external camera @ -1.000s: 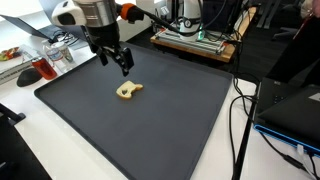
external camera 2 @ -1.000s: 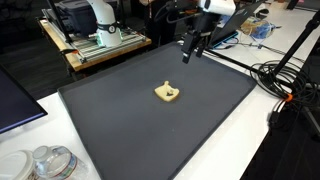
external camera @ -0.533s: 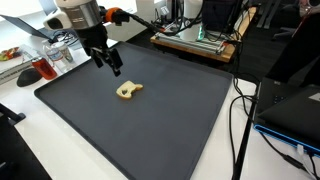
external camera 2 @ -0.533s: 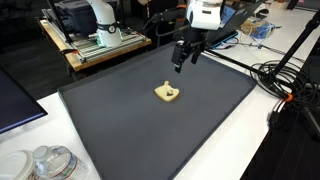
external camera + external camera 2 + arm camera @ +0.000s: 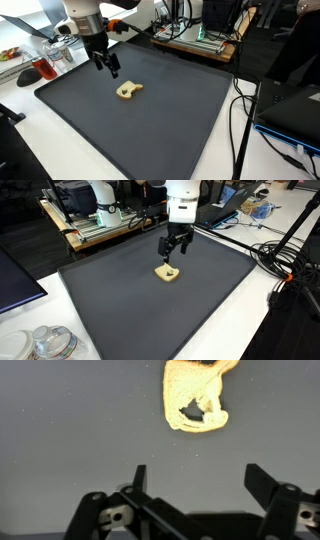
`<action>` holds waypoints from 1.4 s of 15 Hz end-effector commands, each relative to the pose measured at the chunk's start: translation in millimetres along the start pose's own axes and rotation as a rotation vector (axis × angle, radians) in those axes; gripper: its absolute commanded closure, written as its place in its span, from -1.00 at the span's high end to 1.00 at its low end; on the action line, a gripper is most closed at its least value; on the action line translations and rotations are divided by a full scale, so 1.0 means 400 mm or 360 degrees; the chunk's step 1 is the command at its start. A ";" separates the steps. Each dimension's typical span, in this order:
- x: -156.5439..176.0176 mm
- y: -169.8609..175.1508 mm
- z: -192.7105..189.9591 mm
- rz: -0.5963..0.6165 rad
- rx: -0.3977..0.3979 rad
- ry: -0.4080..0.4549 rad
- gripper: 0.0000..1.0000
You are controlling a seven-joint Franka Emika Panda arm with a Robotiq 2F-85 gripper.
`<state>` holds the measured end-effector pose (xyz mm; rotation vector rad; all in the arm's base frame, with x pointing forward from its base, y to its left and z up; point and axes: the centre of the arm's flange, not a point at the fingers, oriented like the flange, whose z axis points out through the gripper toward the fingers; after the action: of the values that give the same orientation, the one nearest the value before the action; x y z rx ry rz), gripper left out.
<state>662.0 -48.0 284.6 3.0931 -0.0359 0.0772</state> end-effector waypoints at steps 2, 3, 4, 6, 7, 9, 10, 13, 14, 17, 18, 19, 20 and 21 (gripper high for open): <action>-0.157 0.049 -0.045 -0.0006 0.0038 0.0134 1.00; -0.179 0.055 -0.056 -0.0012 0.0029 0.0165 1.00; -0.200 0.060 -0.069 -0.0019 0.0017 0.0192 1.00; -0.245 0.063 -0.095 -0.0049 0.0004 0.0231 1.00; -0.268 0.063 -0.108 -0.0063 0.0020 0.0244 1.00; -0.312 0.061 -0.130 -0.0112 0.0016 0.0266 1.00; -0.333 0.060 -0.139 -0.0130 0.0003 0.0270 1.00; -0.388 0.059 -0.159 -0.0215 0.0019 0.0276 1.00; -0.404 0.059 -0.164 -0.0248 0.0029 0.0277 1.00; -0.442 0.056 -0.174 -0.0379 0.0042 0.0288 1.00; -0.450 0.054 -0.176 -0.0433 0.0072 0.0291 1.00; -0.397 0.044 -0.158 -0.0352 0.0024 0.0251 1.00; -0.408 0.043 -0.161 -0.0385 0.0037 0.0255 1.00; -0.415 0.042 -0.164 -0.0403 0.0041 0.0259 1.00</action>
<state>492.7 -58.1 342.4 3.0745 0.3640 0.3197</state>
